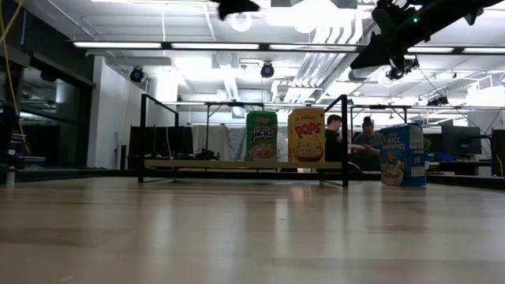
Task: Stack cereal on shelf
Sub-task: Put the green cereal box on the shelf aligned with the other green cereal box
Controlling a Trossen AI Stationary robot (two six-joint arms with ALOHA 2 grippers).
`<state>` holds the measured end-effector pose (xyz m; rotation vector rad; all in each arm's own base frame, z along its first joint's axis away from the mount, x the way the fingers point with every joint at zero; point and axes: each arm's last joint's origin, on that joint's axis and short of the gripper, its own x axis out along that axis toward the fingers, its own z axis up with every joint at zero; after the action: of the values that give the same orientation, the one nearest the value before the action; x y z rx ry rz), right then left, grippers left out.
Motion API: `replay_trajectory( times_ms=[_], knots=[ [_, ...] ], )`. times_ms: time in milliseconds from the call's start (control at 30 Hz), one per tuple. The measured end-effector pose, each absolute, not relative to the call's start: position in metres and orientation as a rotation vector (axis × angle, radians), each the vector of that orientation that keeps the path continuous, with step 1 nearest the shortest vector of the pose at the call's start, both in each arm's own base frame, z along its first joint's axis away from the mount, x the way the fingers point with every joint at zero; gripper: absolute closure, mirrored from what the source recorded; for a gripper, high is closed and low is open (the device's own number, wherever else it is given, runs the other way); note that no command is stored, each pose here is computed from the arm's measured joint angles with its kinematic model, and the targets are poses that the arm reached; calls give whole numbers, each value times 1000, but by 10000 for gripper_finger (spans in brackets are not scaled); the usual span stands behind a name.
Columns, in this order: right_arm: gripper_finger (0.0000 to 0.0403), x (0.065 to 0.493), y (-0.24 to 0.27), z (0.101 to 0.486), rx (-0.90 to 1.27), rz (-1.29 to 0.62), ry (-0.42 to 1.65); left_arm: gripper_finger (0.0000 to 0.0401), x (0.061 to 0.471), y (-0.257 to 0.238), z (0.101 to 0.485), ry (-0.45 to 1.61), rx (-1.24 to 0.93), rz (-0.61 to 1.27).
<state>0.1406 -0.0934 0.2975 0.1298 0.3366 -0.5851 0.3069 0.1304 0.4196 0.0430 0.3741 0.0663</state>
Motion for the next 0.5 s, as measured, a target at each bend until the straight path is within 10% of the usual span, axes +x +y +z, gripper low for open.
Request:
replay_trajectory(
  times_ms=[233,500],
  knots=[
    [365,143,-95,305,190,-588,231,215,231,96,359,46,20,124],
    [222,145,-95,314,306,-571,100,215,171,73,299,-358,-43,214]
  ],
)
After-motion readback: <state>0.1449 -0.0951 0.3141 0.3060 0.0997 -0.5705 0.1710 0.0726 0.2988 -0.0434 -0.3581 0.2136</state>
